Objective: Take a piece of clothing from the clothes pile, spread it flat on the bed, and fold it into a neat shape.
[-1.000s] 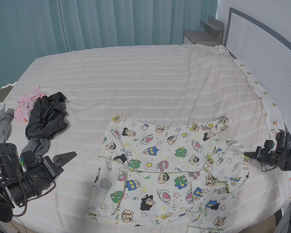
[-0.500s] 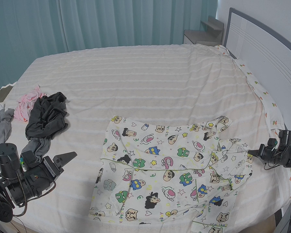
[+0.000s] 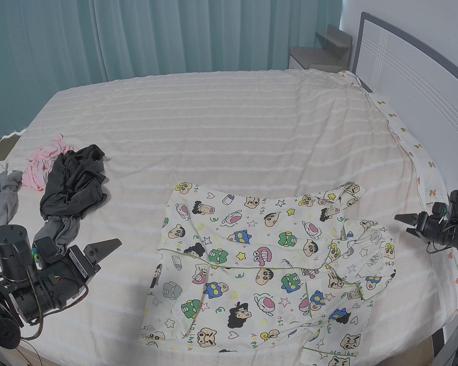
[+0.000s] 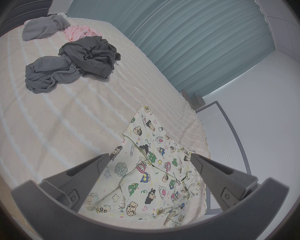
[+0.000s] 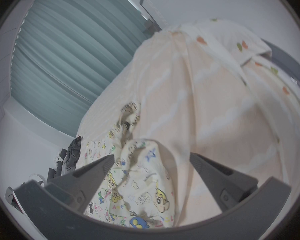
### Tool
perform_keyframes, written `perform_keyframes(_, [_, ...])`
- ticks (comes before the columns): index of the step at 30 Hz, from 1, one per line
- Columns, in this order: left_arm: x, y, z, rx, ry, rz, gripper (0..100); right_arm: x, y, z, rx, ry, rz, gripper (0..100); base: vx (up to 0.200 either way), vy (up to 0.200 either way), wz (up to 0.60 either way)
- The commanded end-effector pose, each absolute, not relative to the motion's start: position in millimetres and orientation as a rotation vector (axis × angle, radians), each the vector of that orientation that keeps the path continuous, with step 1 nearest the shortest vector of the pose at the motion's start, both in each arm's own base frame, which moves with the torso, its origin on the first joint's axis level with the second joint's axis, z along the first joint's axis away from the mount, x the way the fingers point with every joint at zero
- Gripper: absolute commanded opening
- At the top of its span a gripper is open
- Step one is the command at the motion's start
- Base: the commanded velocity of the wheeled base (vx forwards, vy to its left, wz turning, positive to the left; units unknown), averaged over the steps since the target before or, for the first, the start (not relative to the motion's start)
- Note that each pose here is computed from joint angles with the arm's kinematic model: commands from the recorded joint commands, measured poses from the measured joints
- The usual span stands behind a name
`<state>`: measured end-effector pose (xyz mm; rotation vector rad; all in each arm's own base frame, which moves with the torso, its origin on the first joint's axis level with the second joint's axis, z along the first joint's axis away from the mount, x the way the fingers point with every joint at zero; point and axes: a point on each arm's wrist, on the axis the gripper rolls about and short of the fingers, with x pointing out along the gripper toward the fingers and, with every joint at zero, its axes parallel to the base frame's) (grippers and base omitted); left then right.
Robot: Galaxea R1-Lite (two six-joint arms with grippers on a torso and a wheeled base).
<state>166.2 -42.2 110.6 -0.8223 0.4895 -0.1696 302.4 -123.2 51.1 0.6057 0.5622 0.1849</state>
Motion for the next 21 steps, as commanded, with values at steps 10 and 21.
perform_keyframes(10, [164.7,-43.7,111.5,-0.815,0.487,-0.183,100,359.1,-16.0,104.7,0.779,0.534,0.399,100,0.0,0.0,0.0])
perform_keyframes(21, [164.7,-43.7,111.5,-0.815,0.487,-0.181,100,450.4,31.9,42.2,0.89,0.553,0.093,100,0.0,0.0,0.0])
